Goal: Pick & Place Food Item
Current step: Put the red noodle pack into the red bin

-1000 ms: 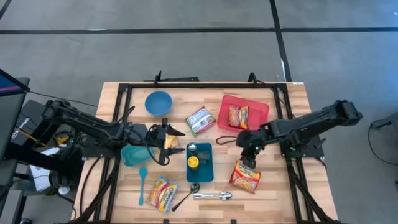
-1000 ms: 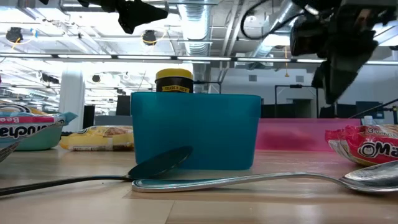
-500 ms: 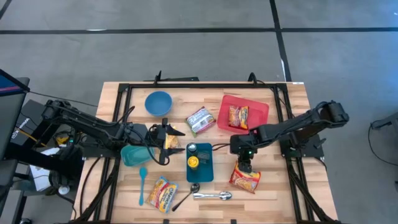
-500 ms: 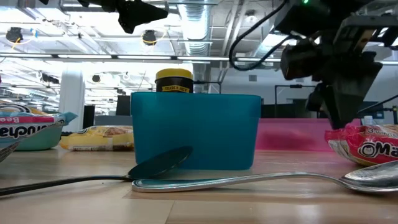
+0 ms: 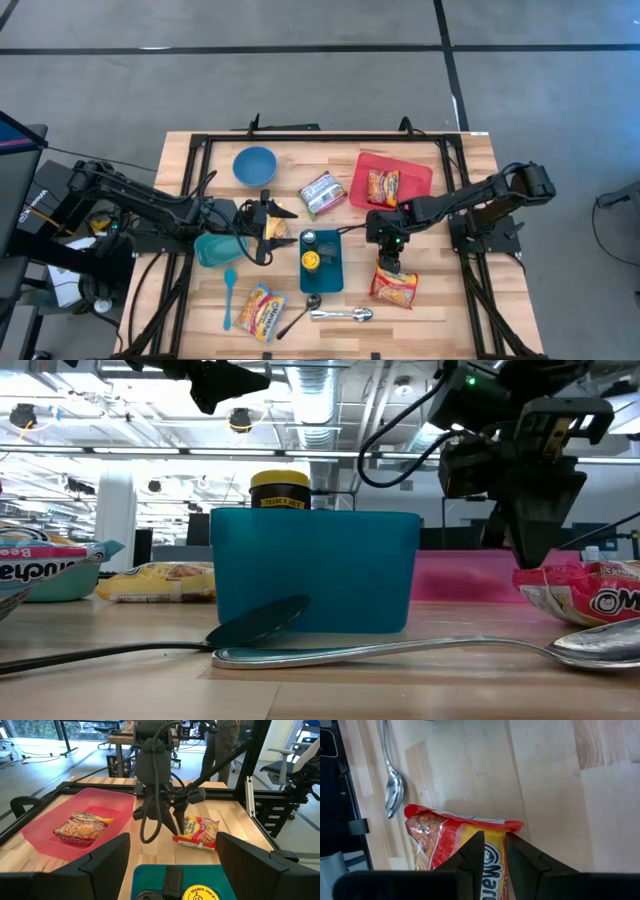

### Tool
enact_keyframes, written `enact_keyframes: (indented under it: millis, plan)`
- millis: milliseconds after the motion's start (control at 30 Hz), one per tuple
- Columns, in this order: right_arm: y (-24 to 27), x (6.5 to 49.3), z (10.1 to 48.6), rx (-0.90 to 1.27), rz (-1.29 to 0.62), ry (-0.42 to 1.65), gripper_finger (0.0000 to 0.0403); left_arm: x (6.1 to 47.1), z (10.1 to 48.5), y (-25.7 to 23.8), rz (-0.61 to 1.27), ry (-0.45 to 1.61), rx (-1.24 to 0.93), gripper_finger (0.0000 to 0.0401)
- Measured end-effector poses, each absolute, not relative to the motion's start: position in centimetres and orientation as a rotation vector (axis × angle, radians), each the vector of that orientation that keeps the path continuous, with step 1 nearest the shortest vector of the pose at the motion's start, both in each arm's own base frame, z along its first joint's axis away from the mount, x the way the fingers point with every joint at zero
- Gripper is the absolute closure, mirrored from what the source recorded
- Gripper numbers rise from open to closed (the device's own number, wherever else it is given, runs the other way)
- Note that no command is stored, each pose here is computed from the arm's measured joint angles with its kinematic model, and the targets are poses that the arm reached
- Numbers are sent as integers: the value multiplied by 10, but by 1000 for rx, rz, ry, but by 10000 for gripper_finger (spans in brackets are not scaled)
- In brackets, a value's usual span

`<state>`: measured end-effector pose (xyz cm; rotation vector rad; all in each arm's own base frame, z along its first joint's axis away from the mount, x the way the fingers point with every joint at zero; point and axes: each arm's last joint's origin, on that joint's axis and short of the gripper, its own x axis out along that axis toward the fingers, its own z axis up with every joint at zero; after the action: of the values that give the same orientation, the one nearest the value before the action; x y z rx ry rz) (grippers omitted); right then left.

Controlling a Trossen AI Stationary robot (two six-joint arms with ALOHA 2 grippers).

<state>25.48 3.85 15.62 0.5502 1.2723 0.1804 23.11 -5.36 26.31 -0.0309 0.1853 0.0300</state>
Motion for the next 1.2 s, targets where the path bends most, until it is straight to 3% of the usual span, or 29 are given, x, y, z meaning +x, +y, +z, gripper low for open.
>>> enact_keyframes:
  millis: [1200]
  plan:
    - [47,266,131,586,251,1320,343,231,263,-54,30,185,-31,111]
